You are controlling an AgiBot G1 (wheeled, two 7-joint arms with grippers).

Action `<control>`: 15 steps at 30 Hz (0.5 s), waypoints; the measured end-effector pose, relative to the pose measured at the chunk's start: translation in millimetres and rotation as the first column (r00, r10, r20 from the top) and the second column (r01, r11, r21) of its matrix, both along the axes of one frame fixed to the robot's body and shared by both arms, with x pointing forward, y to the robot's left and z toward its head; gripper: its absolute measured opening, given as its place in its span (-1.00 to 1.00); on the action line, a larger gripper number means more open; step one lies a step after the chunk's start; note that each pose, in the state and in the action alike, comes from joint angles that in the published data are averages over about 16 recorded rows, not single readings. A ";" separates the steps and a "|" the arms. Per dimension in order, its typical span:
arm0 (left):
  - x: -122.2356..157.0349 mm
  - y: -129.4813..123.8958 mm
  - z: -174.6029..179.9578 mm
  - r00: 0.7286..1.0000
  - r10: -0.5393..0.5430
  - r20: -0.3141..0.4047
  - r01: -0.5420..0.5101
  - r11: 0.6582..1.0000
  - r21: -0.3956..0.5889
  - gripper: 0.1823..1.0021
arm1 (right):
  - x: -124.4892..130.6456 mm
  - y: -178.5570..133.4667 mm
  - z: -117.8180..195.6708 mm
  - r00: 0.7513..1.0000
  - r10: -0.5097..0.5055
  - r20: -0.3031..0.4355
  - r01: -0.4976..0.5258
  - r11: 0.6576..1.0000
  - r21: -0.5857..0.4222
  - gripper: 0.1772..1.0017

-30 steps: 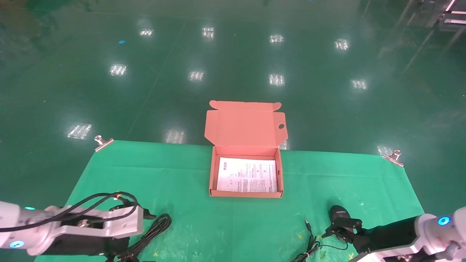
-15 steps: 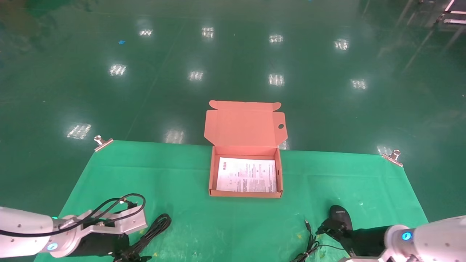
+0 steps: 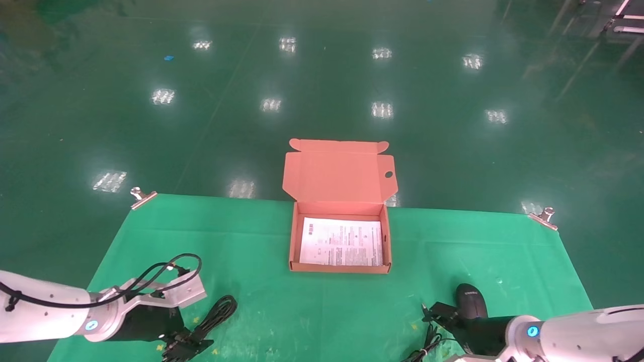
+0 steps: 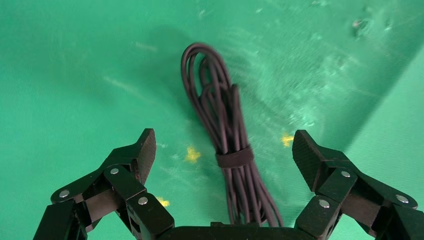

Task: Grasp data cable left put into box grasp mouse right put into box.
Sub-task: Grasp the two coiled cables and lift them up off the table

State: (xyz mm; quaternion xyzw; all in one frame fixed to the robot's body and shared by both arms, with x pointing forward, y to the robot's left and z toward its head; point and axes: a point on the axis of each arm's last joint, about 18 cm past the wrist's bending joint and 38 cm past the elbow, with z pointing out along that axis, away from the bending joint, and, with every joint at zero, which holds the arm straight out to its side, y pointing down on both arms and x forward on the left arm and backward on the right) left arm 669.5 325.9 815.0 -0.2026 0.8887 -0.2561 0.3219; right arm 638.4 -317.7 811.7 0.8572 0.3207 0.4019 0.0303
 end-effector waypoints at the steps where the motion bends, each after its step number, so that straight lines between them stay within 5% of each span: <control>1: 1.5 0.9 -1.0 1.000 0.004 -0.002 -0.004 1.000 -0.002 1.00 | 1.4 1.3 -2.0 1.000 -0.001 0.001 0.001 1.000 0.001 1.00; 15: 10.8 10.3 -11.0 1.000 0.022 -0.020 -0.022 1.000 -0.006 0.99 | 17.5 13.9 -24.9 1.000 -0.009 0.015 0.009 1.000 0.001 0.99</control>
